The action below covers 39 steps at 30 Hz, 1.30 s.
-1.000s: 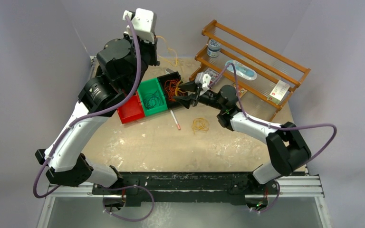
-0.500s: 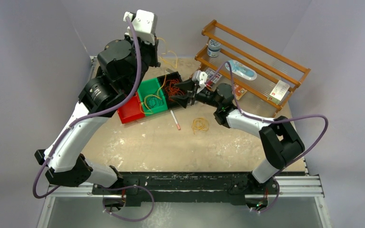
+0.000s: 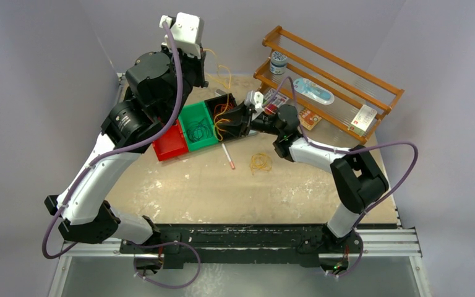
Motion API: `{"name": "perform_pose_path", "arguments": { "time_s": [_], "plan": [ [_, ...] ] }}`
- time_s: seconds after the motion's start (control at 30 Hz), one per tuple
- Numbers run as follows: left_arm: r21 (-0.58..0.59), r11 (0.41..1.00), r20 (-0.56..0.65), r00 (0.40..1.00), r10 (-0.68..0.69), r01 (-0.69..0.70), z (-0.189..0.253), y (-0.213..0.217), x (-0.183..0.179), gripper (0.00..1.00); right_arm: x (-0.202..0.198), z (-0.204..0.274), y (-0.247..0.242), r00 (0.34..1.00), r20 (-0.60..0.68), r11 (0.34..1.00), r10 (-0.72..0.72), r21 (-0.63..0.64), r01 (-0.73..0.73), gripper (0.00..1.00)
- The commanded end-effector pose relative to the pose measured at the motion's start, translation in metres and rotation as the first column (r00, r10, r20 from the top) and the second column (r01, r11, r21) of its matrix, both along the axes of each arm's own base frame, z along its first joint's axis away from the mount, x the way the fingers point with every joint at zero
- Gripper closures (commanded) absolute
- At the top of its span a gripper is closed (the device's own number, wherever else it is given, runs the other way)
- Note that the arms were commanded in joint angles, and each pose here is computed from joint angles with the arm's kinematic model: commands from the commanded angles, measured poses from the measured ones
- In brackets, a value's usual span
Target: Untangle the cables
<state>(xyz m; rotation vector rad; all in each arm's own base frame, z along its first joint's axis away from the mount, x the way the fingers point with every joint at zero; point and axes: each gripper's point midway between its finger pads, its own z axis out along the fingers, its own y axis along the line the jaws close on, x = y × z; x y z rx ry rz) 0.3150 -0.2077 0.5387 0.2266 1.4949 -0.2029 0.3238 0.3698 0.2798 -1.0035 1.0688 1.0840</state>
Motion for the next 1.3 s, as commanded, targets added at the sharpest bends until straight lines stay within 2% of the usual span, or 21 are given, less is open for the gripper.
{"name": "perform_pose_path", "arguments": {
  "time_s": [0.0, 0.23, 0.33, 0.5, 0.7, 0.73, 0.77, 0.83, 0.93, 1.03, 1.27],
  "plan": [
    [-0.060, 0.998, 0.040, 0.999, -0.007, 0.010, 0.017, 0.003, -0.005, 1.00, -0.008, 0.025, 0.004, 0.998, 0.058, 0.998, 0.033, 0.047, -0.036, 0.55],
    [-0.064, 0.998, 0.040, 0.999, -0.009, 0.012, 0.018, 0.004, -0.006, 1.00, 0.007, 0.024, -0.015, 0.990, -0.006, 0.986, -0.143, 0.089, 0.143, 0.38],
    [-0.063, 0.998, 0.038, 0.999, -0.009, 0.011, 0.017, 0.004, -0.006, 1.00, 0.009, 0.025, -0.025, 0.979, 0.011, 0.974, -0.205, 0.096, 0.204, 0.32],
    [-0.061, 0.998, 0.037, 0.999, -0.007, 0.010, 0.017, 0.004, -0.006, 1.00, -0.001, 0.023, -0.024, 0.981, 0.101, 0.986, -0.168, 0.036, 0.165, 0.26],
    [-0.059, 0.998, 0.035, 0.999, -0.009, 0.011, 0.014, 0.004, -0.006, 1.00, -0.001, 0.023, -0.008, 0.990, 0.110, 0.996, -0.091, 0.009, 0.091, 0.25],
    [-0.059, 0.998, 0.034, 0.999, -0.009, 0.011, 0.014, 0.004, -0.006, 1.00, 0.001, 0.027, -0.004, 0.990, 0.114, 0.997, -0.080, 0.012, 0.079, 0.28],
    [-0.060, 0.998, 0.034, 0.999, -0.010, 0.012, 0.014, 0.004, -0.006, 1.00, 0.002, 0.026, 0.000, 0.992, 0.108, 0.998, -0.066, 0.008, 0.065, 0.36],
    [-0.059, 0.998, 0.033, 0.999, -0.008, 0.010, 0.013, 0.005, -0.006, 1.00, 0.005, 0.025, 0.005, 0.994, 0.093, 0.999, -0.051, 0.006, 0.051, 0.59],
    [-0.055, 0.998, 0.025, 1.000, 0.014, -0.012, 0.010, 0.009, -0.006, 1.00, 0.010, 0.024, 0.004, 0.995, 0.060, 0.996, -0.081, 0.028, 0.080, 0.85],
    [-0.043, 0.992, -0.009, 0.993, 0.118, -0.118, 0.004, 0.025, -0.001, 1.00, 0.012, 0.019, 0.000, 0.993, 0.021, 0.993, -0.113, 0.030, 0.113, 1.00],
    [-0.037, 0.950, -0.104, 0.946, 0.306, -0.311, -0.034, 0.069, 0.022, 1.00, 0.016, 0.026, -0.002, 0.989, -0.058, 0.989, -0.135, 0.057, 0.138, 1.00]
  ]
}}
